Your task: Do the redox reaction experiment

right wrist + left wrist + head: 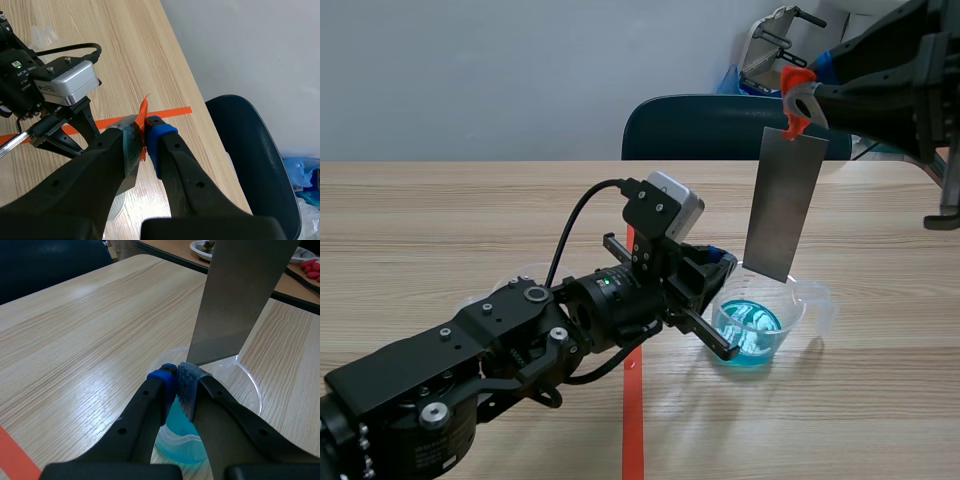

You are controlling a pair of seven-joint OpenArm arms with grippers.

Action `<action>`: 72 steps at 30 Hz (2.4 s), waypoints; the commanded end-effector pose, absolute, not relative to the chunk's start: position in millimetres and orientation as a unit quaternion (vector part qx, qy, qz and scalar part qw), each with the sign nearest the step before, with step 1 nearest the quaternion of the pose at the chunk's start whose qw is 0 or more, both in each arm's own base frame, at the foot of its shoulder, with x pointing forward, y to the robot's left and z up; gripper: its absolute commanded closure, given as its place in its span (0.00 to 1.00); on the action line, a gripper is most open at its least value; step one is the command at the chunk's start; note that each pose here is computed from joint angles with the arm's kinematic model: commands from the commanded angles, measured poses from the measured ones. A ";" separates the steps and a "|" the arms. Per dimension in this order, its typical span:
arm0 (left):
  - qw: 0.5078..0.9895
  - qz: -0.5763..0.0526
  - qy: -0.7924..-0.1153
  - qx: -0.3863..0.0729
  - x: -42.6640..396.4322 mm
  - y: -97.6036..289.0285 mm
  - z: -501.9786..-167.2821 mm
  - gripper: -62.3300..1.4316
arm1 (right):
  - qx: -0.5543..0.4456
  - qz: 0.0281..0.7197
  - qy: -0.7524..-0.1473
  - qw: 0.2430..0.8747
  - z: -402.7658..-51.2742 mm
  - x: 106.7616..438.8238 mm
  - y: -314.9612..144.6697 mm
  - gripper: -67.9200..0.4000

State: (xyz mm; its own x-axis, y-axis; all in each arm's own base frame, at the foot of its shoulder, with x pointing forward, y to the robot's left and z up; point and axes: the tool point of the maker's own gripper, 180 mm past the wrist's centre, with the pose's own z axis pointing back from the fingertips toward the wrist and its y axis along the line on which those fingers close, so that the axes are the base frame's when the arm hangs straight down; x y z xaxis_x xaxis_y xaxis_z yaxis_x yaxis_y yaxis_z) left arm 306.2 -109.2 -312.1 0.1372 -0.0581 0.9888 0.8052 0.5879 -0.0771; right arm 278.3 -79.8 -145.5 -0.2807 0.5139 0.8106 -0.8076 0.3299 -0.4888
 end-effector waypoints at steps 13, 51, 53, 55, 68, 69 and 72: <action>0.665 -0.319 -0.589 -0.330 277.4 -71.8 -302.7 0.93 | 0.127 0.562 -0.582 0.574 -134.4 280.0 -77.3 0.98; 0.673 -0.320 -0.620 -0.246 212.6 -36.4 -301.1 0.00 | 0.127 0.562 -0.582 0.574 -134.4 280.0 -77.3 0.98; 0.666 -0.320 -0.626 -0.248 212.4 -37.0 -297.9 0.00 | 0.128 0.562 -0.582 0.574 -134.3 280.0 -77.2 0.98; 0.665 -0.319 -0.628 -0.249 212.4 -37.1 -297.0 0.00 | 0.128 0.562 -0.582 0.574 -134.3 280.0 -77.2 0.98; 0.666 -0.319 -0.627 -0.249 212.2 -37.1 -297.3 0.00 | 0.128 0.562 -0.582 0.574 -134.3 280.0 -77.2 0.98; 0.666 -0.319 -0.627 -0.249 212.2 -37.1 -297.3 0.00 | 0.128 0.562 -0.582 0.574 -134.3 280.0 -77.2 0.98; 0.666 -0.319 -0.627 -0.249 212.2 -37.1 -297.4 0.00 | 0.128 0.562 -0.582 0.574 -134.3 280.0 -77.2 0.98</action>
State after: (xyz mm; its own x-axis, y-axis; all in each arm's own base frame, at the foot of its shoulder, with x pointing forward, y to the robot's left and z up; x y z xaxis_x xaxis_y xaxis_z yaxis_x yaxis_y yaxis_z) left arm 210.7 -32.0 -308.0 0.0302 -0.1465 0.9888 0.7397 0.6686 0.0765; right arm 278.3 -79.8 -145.4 -0.2809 0.5136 0.8108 -0.8076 0.3299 -0.4888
